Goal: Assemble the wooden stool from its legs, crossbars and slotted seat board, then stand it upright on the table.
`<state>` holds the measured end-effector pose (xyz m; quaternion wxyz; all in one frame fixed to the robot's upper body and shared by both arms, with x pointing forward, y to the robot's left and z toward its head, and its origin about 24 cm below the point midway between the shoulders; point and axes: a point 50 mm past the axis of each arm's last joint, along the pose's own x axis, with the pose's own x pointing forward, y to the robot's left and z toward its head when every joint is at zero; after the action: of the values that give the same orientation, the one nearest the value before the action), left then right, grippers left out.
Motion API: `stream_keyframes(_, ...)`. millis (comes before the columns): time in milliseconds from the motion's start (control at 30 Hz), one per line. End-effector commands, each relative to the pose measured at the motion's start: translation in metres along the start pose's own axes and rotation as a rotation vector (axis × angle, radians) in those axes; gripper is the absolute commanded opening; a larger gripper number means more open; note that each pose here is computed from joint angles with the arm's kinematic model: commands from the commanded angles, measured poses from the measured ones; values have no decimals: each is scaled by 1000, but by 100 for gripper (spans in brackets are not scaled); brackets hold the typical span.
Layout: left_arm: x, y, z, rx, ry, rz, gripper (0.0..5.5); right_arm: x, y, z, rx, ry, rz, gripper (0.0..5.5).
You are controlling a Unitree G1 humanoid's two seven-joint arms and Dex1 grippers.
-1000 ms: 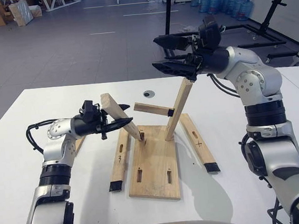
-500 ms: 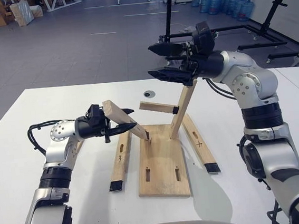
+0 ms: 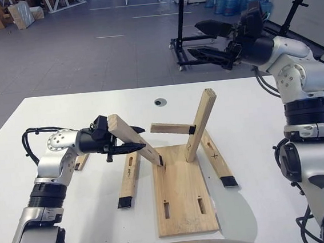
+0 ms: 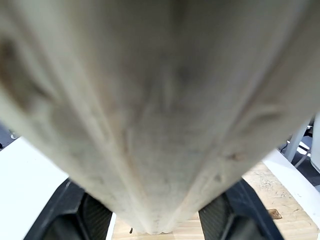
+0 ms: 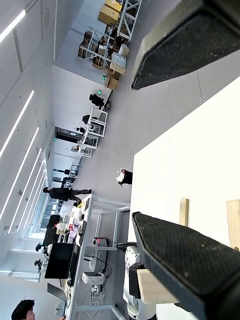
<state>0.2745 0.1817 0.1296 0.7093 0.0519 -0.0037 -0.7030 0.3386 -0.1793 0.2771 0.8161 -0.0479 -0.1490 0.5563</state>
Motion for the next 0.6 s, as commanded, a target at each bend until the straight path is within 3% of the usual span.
stream_keyframes(33, -16, -21, -33, -283, 177, -11, 203, -2, 8, -4, 9, 6, 11, 450)
stream_keyframes(333, -30, -22, -44, -423, 205, 124, 203, 4, 22, -16, 55, 13, 47, 450)
stream_keyframes(600, -14, -19, -62, -472, 301, 85, 203, 13, 36, -13, 38, 22, 127, 450)
